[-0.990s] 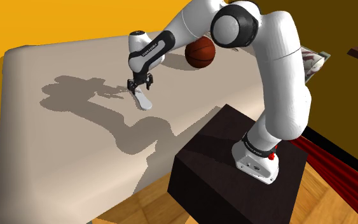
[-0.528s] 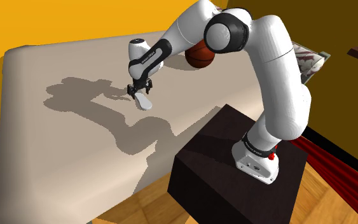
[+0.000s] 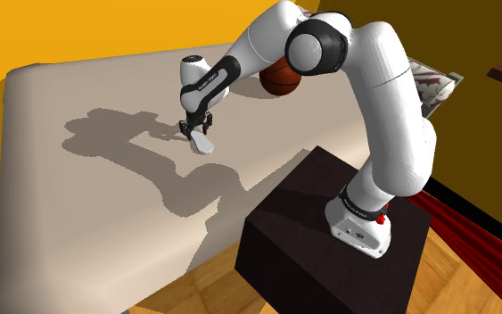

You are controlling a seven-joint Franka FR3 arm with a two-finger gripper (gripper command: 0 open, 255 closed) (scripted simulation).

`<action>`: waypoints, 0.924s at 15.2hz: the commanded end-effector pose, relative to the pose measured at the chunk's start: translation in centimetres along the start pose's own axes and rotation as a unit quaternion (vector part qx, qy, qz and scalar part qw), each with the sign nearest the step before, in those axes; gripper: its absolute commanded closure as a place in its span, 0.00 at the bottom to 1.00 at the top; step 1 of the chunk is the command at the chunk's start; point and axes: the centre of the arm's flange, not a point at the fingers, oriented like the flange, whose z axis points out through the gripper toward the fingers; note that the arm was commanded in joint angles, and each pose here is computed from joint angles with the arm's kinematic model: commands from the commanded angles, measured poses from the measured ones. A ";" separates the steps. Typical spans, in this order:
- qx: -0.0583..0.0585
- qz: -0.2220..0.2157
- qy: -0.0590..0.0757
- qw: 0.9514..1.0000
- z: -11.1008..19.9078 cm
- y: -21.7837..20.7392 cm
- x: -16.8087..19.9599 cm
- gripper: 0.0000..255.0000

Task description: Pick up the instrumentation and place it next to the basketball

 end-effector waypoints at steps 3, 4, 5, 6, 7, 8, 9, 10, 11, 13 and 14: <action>0.000 0.000 0.000 1.000 0.0 0.0 0.0 1.00; 0.000 0.000 0.000 1.000 0.0 0.0 0.0 1.00; 0.000 0.000 0.000 1.000 0.0 0.0 0.0 1.00; 0.000 0.000 0.000 1.000 0.0 0.0 0.0 1.00; 0.000 0.000 0.000 1.000 0.0 0.0 0.0 1.00; 0.000 0.000 0.000 1.000 0.0 0.0 0.0 1.00; 0.000 0.000 0.000 1.000 0.0 0.0 0.0 1.00; 0.000 0.000 0.000 1.000 -0.5 0.0 0.0 1.00; 0.000 0.000 0.000 1.000 -1.0 0.0 0.0 1.00; 0.000 0.000 0.000 1.000 -2.1 0.0 0.0 1.00; 0.000 0.000 0.000 1.000 -2.6 0.0 0.0 1.00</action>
